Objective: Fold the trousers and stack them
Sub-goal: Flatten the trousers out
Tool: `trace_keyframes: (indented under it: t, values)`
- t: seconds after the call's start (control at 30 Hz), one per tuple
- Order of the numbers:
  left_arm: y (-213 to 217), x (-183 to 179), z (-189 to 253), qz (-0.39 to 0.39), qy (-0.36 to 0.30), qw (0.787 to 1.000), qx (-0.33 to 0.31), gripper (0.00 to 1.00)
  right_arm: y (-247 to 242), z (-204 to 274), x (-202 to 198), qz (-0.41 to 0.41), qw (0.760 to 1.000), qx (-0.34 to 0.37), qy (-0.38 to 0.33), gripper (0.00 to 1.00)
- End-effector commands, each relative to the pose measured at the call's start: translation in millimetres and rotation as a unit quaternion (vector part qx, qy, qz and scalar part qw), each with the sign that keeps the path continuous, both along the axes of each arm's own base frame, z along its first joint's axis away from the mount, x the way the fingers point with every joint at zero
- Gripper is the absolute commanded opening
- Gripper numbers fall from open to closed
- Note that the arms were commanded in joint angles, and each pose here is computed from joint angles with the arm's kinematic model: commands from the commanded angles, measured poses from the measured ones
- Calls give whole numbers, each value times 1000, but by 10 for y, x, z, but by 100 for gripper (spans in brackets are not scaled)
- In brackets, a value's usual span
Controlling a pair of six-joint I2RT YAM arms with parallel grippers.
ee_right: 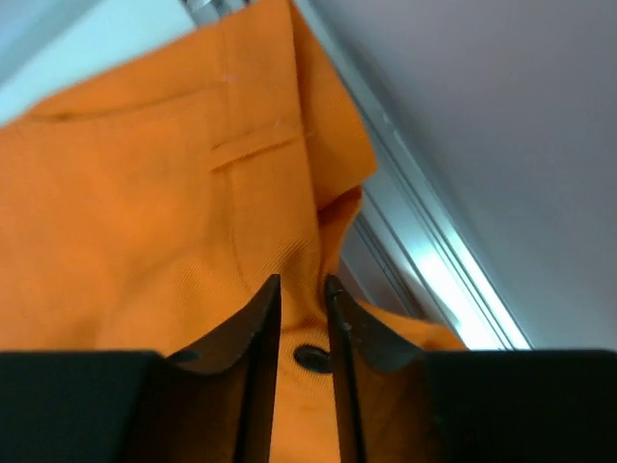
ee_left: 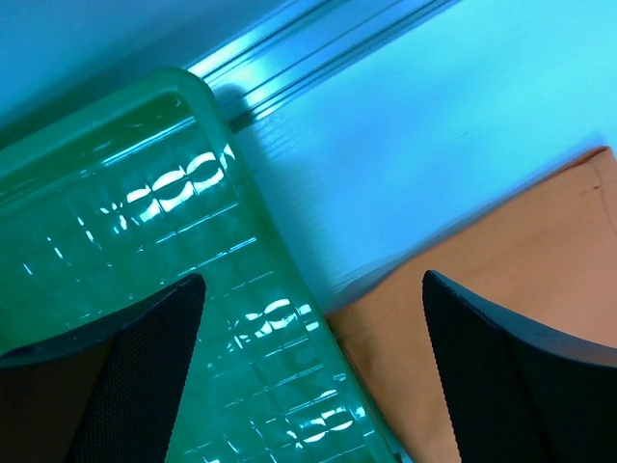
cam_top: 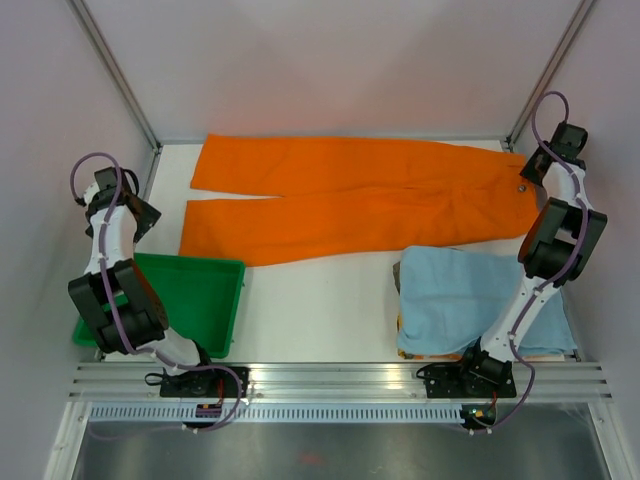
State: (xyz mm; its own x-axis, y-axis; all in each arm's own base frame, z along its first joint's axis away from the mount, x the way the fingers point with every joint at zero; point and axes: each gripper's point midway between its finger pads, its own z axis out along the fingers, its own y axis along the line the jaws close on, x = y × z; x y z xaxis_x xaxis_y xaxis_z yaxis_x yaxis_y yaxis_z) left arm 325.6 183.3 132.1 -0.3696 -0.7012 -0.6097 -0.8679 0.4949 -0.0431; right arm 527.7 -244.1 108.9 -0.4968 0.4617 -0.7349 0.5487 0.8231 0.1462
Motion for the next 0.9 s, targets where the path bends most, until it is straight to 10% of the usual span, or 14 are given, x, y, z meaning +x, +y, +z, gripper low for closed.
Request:
trace_keyframes:
  t: [0.0,0.23,0.87]
  values:
    - [-122,141,-220,-11,-21,998,-58,97,252,-222,-75,38,999,32,20,33]
    - [-528,275,-441,-65,-43,986,-149,93,539,-305,-523,51,995,64,50,75]
    - [-894,-34,-1145,55,3,985,-165,95,767,55,-1134,-13,997,75,19,82]
